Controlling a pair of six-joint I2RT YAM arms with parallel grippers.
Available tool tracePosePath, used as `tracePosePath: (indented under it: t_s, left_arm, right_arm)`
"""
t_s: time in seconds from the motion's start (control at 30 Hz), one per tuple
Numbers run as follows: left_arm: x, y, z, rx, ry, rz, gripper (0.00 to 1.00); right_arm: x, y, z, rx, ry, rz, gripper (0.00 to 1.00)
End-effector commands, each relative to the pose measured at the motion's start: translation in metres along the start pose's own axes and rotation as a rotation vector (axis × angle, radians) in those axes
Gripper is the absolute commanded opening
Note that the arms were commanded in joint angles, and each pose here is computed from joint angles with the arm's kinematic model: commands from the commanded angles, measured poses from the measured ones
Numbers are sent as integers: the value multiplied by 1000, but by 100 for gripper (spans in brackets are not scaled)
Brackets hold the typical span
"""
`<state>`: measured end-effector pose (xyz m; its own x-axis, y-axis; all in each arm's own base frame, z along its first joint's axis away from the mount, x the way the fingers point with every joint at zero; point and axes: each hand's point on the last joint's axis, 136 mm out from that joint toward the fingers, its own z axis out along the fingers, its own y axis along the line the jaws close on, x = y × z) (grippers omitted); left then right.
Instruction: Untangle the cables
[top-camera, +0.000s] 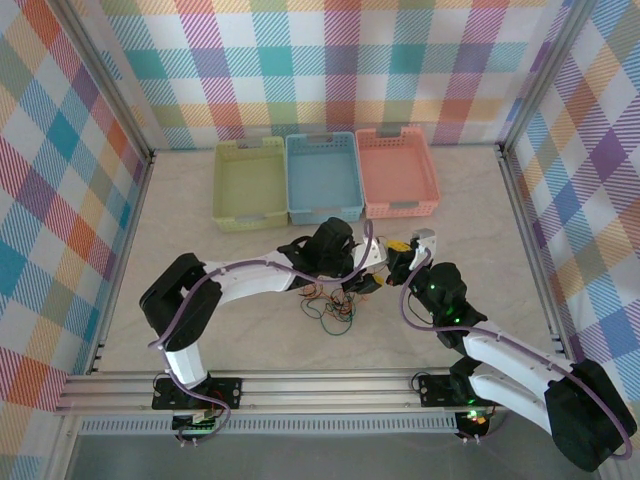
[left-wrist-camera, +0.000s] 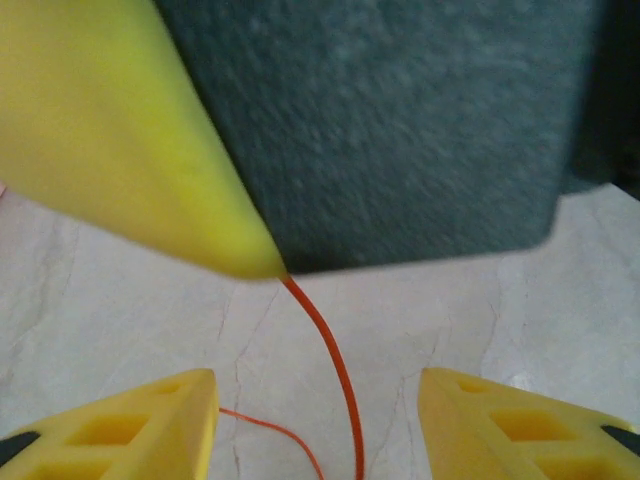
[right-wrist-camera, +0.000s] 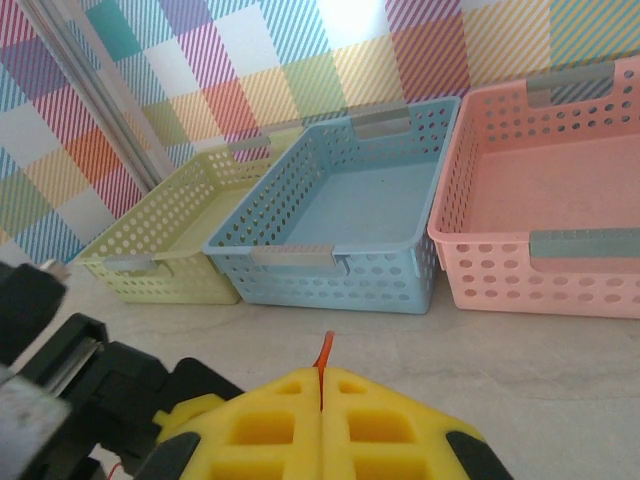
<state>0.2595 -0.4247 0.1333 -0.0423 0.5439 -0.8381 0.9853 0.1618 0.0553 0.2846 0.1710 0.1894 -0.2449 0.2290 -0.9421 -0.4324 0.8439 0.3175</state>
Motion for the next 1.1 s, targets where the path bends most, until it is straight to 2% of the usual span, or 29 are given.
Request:
tracePosePath:
  t_s: [0.0, 0.1, 0.37, 0.43, 0.5, 0.87, 1.07]
  left_arm:
    - [-10, -1, 7, 18, -19, 40, 53]
    - [-6, -1, 11, 19, -15, 42, 49]
    - [2, -7, 16, 50, -23, 41, 26]
    - [4, -7, 17, 53, -20, 38, 23]
    - [4, -8, 17, 55, -20, 40, 15]
    - [19, -2, 15, 4, 21, 28, 12]
    - [25, 1, 11, -13, 20, 22, 12]
  right_arm:
    - [-22, 5, 0, -12, -57, 16, 0]
    - [-23, 5, 0, -12, -60, 17, 0]
    - [-26, 4, -3, -2, -69, 19, 0]
    - [-27, 3, -5, 3, -74, 20, 0]
    - [-29, 3, -6, 5, -82, 21, 0]
    - [-37, 2, -15, 15, -108, 25, 0]
    - [-54, 5, -31, 1, -168, 39, 0]
